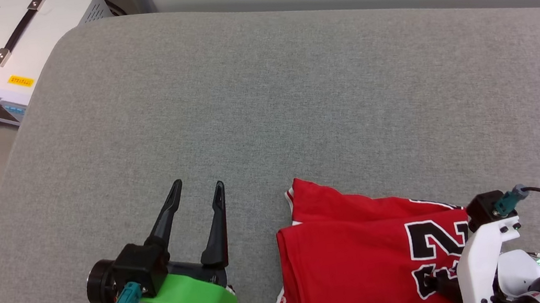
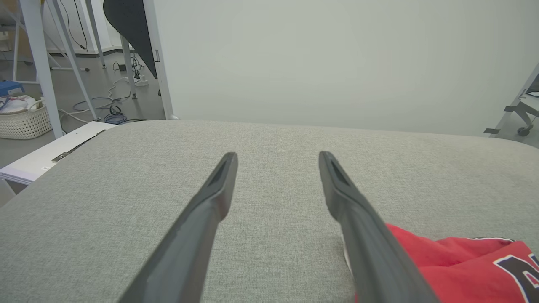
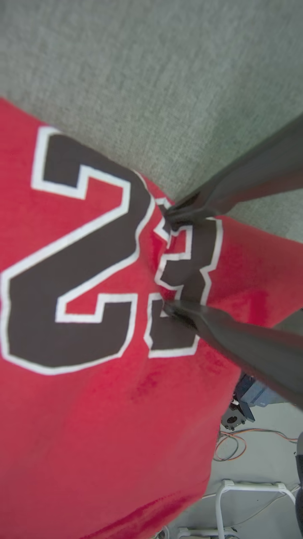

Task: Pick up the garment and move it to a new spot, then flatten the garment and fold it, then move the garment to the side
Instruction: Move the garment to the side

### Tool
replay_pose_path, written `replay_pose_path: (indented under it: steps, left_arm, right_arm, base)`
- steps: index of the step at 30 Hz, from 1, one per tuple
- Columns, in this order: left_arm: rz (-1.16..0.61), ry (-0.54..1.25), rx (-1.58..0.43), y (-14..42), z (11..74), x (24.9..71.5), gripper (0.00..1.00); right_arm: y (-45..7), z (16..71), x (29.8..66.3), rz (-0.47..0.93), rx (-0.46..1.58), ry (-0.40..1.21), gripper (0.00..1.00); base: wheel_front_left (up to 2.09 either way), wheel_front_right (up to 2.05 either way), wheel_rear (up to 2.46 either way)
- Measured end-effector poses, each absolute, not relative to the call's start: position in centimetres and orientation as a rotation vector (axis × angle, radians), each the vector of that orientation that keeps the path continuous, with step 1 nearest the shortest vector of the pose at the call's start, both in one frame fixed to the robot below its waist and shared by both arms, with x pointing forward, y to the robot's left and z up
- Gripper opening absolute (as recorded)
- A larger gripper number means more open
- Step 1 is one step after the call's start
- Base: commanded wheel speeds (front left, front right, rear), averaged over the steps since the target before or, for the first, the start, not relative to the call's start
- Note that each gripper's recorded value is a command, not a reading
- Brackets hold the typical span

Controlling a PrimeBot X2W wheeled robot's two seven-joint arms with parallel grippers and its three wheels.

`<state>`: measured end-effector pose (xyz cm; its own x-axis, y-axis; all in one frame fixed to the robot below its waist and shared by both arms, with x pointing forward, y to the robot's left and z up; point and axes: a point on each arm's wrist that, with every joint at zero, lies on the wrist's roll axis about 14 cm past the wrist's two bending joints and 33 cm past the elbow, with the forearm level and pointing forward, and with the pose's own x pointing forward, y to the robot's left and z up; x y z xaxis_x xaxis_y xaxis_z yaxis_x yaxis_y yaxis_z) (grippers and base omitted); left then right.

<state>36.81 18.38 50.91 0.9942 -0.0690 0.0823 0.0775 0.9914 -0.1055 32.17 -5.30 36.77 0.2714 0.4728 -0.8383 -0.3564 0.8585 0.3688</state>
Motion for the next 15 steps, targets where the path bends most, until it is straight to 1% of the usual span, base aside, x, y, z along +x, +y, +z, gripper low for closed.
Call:
replay_pose_path:
  steps: [1,7,11,13,14,15]
  left_arm:
    - [-0.073,-0.077,-0.109,18.4,50.9,36.8,1.0]
    - [-0.08,-0.084,-0.109,18.2,51.1,36.9,1.0]
    - [-0.098,-0.097,-0.112,17.7,51.5,36.9,1.0]
    - [-0.108,-0.105,-0.112,17.4,51.7,37.0,1.0]
    - [-0.135,-0.116,-0.111,16.7,52.1,37.2,1.0]
    - [-0.143,-0.119,-0.111,16.4,52.2,37.3,1.0]
  right_arm:
    - [-5.3,36.7,32.2,0.565,0.1,1.17,0.0]
    - [-5.3,36.9,32.6,0.567,0.081,1.122,0.0]
    - [-5.7,37.9,33.4,0.568,0.052,1.052,0.0]
    - [-6.2,38.4,33.6,0.567,0.014,1.019,0.0]
    - [-8.2,39.5,34.2,0.543,-0.08,0.961,0.0]
    - [-9.1,39.8,34.5,0.532,-0.113,0.947,0.0]
  base:
    - [0.0,0.0,0.0]
    - [0.0,0.0,0.0]
    - [0.0,0.0,0.0]
    - [0.0,0.0,0.0]
    - [0.0,0.0,0.0]
    - [0.0,0.0,0.0]
